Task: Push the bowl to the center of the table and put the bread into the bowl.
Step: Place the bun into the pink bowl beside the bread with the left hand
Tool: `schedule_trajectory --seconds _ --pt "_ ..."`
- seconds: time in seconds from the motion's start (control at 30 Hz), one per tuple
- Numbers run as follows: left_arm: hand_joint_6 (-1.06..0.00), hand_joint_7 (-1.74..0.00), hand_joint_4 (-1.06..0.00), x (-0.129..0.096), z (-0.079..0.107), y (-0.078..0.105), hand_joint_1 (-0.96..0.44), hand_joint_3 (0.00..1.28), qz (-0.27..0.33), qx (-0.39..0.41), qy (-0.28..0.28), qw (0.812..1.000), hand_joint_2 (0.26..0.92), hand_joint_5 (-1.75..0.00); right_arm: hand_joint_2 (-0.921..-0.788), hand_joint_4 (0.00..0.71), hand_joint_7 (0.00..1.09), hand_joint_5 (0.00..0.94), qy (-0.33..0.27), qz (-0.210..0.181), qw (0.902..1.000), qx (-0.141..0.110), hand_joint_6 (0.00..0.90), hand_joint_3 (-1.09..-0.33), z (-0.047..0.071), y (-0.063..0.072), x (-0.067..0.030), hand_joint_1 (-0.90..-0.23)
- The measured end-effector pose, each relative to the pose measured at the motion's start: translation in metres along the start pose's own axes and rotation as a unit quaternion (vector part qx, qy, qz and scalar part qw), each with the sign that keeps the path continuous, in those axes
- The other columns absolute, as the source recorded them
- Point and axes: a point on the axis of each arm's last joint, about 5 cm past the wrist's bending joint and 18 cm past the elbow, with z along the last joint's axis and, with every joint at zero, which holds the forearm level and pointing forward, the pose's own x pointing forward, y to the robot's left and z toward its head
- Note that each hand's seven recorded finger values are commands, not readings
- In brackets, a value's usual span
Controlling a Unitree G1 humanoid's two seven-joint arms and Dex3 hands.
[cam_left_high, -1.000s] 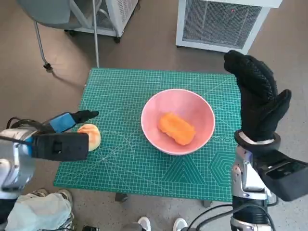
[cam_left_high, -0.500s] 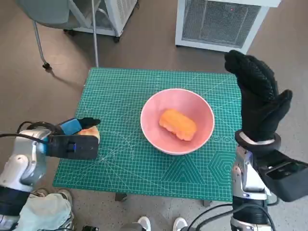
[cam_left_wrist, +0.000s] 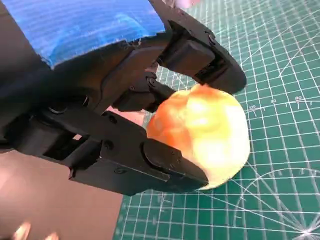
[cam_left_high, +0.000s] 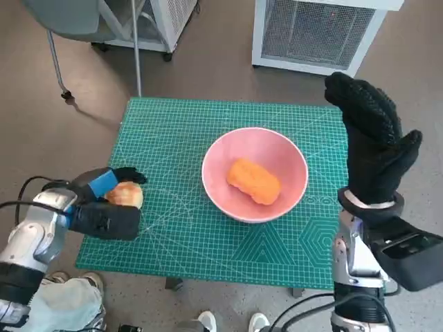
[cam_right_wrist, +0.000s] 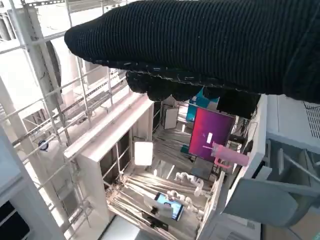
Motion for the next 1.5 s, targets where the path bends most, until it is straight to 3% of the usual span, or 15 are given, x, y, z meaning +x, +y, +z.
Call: schedule_trajectory --seconds 0.37,0.9,1.2,1.5 --pt "-0.67 -1.11 -0.71 -0.012 0.001 0.024 0.0 0.07 0.034 -0.031 -0.015 0.999 0.902 -1.16 -0.921 0.332 0.71 0.02 -0.001 0.0 1.0 -0.002 -0.001 -0.714 -0.001 0.0 -0.0006 -0.531" --pt "-0.66 -1.14 -0.75 -0.062 0.011 0.088 0.0 0.05 0.223 -0.068 -0.091 0.968 0.907 -1.1 -0.921 0.335 0.71 0.022 -0.001 -0.002 1.0 0.0 -0.001 -0.71 -0.001 0.001 -0.001 -0.532" --pt "-0.63 -1.19 -0.75 -0.075 0.039 0.115 0.0 0.04 0.31 -0.071 -0.167 0.933 0.919 -1.07 -0.921 0.338 0.71 0.024 -0.001 -0.002 1.0 0.001 -0.001 -0.709 -0.001 0.001 -0.001 -0.534" --pt "-0.62 -1.16 -0.74 -0.066 0.081 0.131 0.0 0.05 0.361 -0.067 -0.249 0.896 0.92 -1.13 -0.921 0.34 0.71 0.025 -0.001 -0.001 1.0 0.001 -0.001 -0.71 -0.001 0.001 -0.0011 -0.536"
